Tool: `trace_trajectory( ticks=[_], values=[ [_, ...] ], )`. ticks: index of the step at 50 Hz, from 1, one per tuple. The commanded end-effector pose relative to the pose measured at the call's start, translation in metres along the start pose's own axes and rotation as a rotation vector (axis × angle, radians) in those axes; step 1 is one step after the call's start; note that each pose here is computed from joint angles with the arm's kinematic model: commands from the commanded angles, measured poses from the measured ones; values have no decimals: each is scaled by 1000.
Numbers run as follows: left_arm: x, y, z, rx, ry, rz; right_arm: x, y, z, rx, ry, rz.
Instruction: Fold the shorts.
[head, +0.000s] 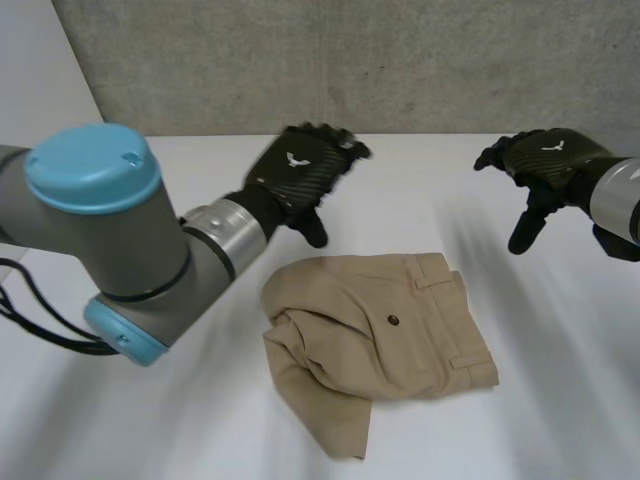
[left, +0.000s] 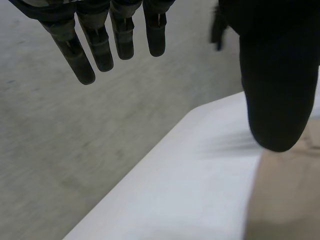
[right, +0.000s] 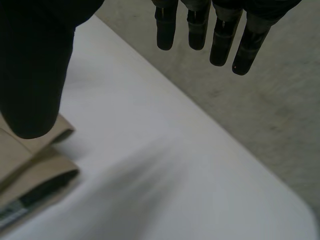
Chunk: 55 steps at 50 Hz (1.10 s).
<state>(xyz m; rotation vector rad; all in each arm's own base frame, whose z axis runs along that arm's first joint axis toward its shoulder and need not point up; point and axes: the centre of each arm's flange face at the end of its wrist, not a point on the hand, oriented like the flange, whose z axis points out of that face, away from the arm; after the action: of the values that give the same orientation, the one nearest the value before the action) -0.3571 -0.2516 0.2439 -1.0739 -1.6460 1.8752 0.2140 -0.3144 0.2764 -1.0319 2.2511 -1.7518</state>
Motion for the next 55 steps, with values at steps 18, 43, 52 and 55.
trace_trajectory(
  ticks=[18, 43, 52, 55],
  values=[
    [-38, 67, -27, -404, -168, -213, -61, 46, 72, -178, -199, 312],
    [-46, 101, 20, -344, -102, -231, -76, 16, 101, 32, -69, -68],
    [-130, -49, 38, 269, -518, -30, -42, -110, 74, 662, 287, -211],
    [-146, -103, 23, 497, -637, 5, -28, -158, 44, 917, 411, -224]
  ],
)
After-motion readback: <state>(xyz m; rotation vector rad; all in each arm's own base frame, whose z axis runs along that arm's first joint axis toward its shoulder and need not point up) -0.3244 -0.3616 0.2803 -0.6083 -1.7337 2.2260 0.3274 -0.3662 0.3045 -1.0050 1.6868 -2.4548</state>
